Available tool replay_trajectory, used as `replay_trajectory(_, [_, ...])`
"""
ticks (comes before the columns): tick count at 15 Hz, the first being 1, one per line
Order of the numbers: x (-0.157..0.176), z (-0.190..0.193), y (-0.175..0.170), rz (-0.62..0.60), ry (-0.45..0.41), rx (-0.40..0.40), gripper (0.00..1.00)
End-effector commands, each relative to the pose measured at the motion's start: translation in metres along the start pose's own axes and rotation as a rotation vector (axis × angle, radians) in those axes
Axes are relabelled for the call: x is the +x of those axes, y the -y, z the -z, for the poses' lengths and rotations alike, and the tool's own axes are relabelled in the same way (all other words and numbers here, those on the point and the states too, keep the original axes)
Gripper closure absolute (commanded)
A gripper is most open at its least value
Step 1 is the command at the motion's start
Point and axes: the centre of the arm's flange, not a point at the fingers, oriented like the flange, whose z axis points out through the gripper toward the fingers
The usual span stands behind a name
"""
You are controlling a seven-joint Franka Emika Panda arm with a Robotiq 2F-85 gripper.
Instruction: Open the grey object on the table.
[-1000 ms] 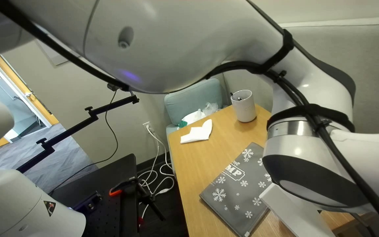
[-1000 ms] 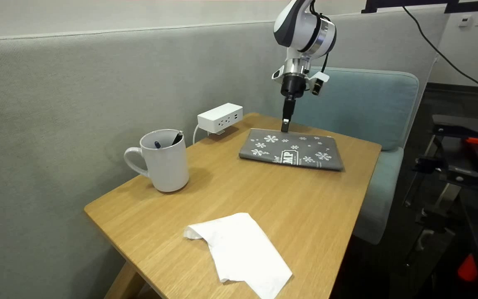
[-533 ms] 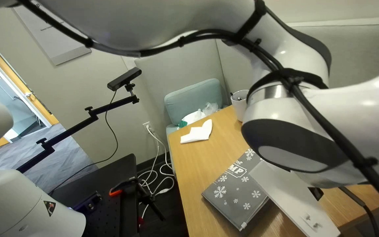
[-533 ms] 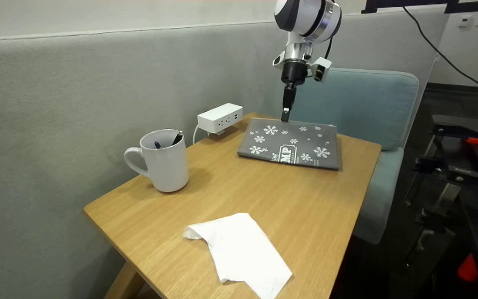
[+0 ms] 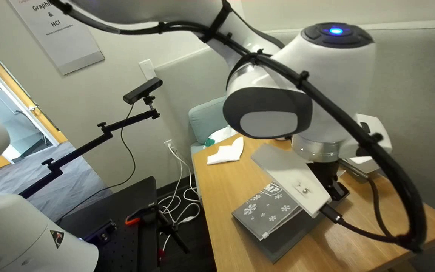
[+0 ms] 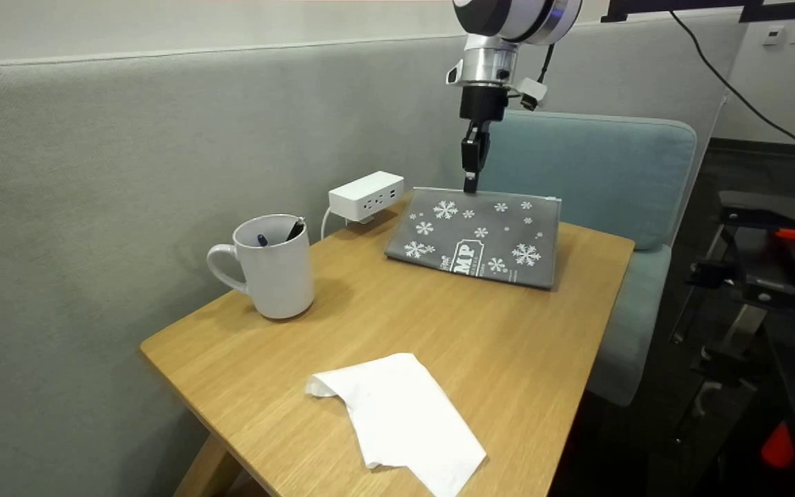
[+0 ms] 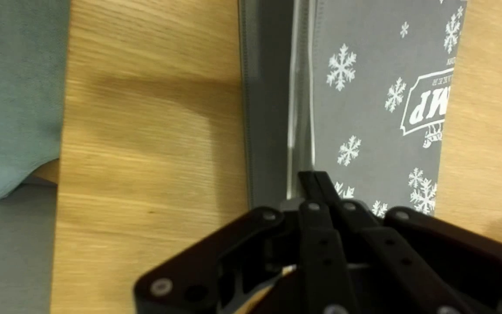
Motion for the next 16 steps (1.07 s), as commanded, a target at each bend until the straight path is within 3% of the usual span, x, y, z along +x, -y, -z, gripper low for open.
replay_trajectory(1, [-0.017, 0.021, 0.041, -0.022, 0.018, -0.112, 1.0])
replay_trajectory(10, [-0.02, 0.038, 0.12, 0.006, -0.065, -0.418, 1.0])
replay_trajectory(16, [-0.025, 0.042, 0.167, 0.084, -0.073, -0.49, 1.0])
